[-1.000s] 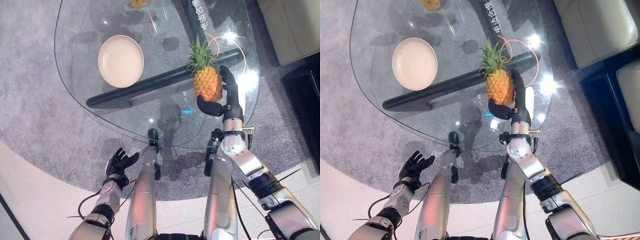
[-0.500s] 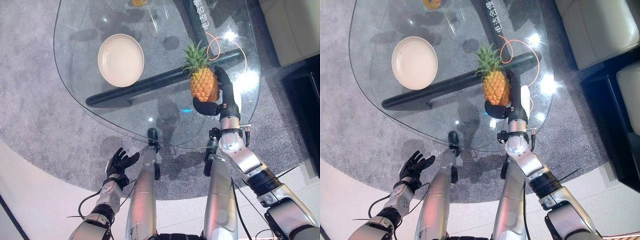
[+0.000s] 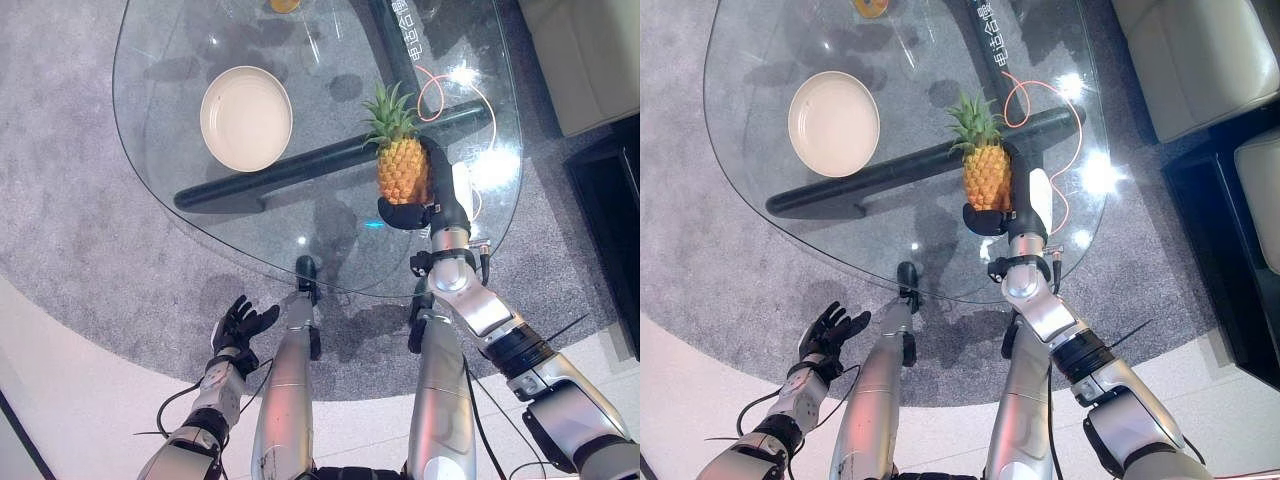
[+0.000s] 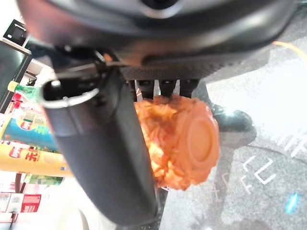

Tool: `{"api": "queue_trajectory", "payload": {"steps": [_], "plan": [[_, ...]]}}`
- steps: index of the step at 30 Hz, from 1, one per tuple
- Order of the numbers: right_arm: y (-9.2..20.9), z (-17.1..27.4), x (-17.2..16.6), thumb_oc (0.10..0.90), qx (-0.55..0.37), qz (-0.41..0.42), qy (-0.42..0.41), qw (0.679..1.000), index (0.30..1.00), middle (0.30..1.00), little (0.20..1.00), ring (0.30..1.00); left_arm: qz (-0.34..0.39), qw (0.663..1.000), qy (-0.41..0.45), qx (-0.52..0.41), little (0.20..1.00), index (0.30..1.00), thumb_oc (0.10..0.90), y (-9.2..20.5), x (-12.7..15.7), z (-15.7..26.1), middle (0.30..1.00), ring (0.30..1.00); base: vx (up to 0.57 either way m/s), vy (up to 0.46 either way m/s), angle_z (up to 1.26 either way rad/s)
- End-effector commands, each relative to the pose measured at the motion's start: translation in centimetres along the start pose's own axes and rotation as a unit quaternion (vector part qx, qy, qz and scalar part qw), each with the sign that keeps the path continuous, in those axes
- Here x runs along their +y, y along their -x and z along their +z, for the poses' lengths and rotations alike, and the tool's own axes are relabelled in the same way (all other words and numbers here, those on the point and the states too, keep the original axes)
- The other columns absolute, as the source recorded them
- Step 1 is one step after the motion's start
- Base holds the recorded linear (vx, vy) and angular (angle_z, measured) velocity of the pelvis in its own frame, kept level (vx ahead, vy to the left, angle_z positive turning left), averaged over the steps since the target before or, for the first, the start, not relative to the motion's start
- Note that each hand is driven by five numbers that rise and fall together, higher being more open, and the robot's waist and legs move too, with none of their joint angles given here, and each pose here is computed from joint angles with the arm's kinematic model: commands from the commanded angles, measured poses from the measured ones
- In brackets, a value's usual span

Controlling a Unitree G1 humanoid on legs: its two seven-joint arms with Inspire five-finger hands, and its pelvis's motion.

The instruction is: Pick up the fruit to the plate

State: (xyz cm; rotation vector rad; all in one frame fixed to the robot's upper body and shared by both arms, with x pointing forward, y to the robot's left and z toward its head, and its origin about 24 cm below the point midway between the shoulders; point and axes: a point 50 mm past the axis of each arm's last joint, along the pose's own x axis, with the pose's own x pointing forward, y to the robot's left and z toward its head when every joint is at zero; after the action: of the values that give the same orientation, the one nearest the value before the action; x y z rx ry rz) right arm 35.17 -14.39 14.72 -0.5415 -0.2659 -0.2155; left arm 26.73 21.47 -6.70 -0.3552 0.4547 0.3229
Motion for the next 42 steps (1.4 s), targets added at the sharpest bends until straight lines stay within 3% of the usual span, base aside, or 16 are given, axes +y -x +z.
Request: {"api": "queue_trajectory", "payload": {"steps": [1, 13, 14, 15, 32, 42], "plan": [[-1.8, 1.8, -1.8, 0.8, -0.036, -0.068, 0.042, 0.996, 0.9, 0.9, 0.9, 0.9, 0.021, 0.999, -0.038, -0.002, 0.9, 0.9, 0.8, 0.1, 1.9, 0.4, 0.9, 0.9, 0.0, 0.0, 0.0], [-2.6, 1.5, -2.0, 0.8, -0.016, -0.074, 0.09, 0.993, 0.9, 0.9, 0.9, 0.9, 0.015, 0.999, -0.043, -0.002, 0.9, 0.9, 0.8, 0.0, 1.7, 0.6, 0.9, 0.9, 0.0, 0.0, 0.0], [-2.7, 1.5, -2.0, 0.273, -0.016, -0.076, 0.092, 0.993, 0.448, 0.448, 0.373, 0.448, 0.015, 0.999, -0.043, -0.002, 0.9, 0.9, 0.8, 0.0, 1.7, 0.6, 0.9, 0.9, 0.0, 0.0, 0.0], [-2.7, 1.5, -2.1, 0.1, -0.018, -0.078, 0.095, 0.992, 0.3, 0.3, 0.2, 0.3, 0.014, 0.999, -0.043, -0.002, 0.9, 0.9, 0.8, 0.0, 1.7, 0.6, 0.9, 0.9, 0.0, 0.0, 0.0], [-2.8, 0.6, -2.5, 0.1, -0.009, -0.079, 0.093, 0.993, 0.3, 0.3, 0.2, 0.3, 0.031, 0.999, -0.005, -0.028, 0.9, 0.9, 0.8, -0.1, 1.7, 1.6, 0.9, 0.9, 0.0, 0.0, 0.0], [-2.7, 0.7, -3.9, 0.1, -0.039, -0.137, 0.087, 0.986, 0.3, 0.3, 0.2, 0.3, 0.122, 0.972, 0.154, -0.125, 0.9, 0.9, 0.8, -0.3, 3.3, 5.5, 0.9, 0.9, 0.0, 0.001, 0.01]]}}
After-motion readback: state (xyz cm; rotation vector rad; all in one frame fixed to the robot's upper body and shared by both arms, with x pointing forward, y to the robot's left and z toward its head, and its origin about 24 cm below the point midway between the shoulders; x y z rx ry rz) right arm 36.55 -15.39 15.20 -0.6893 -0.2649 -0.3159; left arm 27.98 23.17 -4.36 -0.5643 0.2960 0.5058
